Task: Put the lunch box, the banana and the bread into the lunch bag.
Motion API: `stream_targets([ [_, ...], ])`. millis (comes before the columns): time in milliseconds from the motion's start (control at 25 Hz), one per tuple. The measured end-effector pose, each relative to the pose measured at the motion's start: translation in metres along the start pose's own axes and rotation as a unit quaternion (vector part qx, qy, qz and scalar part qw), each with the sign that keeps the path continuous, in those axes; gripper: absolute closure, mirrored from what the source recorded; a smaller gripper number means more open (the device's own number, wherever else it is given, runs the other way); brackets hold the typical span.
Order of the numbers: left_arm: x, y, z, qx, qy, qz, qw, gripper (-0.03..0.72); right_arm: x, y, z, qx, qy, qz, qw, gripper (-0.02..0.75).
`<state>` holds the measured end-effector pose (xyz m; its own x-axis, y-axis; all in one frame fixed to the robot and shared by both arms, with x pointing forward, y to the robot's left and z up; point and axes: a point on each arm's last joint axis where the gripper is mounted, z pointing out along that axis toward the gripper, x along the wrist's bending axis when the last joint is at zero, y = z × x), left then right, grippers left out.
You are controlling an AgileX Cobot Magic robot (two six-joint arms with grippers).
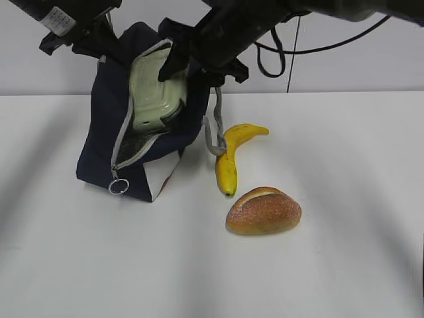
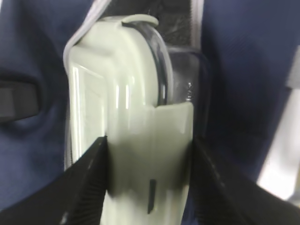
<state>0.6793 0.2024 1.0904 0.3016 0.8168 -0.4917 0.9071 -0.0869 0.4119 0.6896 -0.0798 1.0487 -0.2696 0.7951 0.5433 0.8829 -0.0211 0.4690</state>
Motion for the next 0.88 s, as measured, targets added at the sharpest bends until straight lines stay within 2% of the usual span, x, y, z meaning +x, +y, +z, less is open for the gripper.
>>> stream_targets([
  [120,0.0,0.0,0.0,0.0,-0.001,0.0,1.0,0.688,0.003,-0.006,0.02,0.011,0.002,0.0,1.0,0.374],
  [520,0.0,0.0,0.0,0.0,-0.002,-0.001,1.0,0.688,0.012,-0.016,0.058,-0.009,0.006,-0.009,1.0,0.374],
  [880,0.007,0.0,0.013,0.01,-0.007,-0.011,1.0,0.688,0.012,-0.016,0.063,-0.019,0.008,-0.007,1.0,0.374],
])
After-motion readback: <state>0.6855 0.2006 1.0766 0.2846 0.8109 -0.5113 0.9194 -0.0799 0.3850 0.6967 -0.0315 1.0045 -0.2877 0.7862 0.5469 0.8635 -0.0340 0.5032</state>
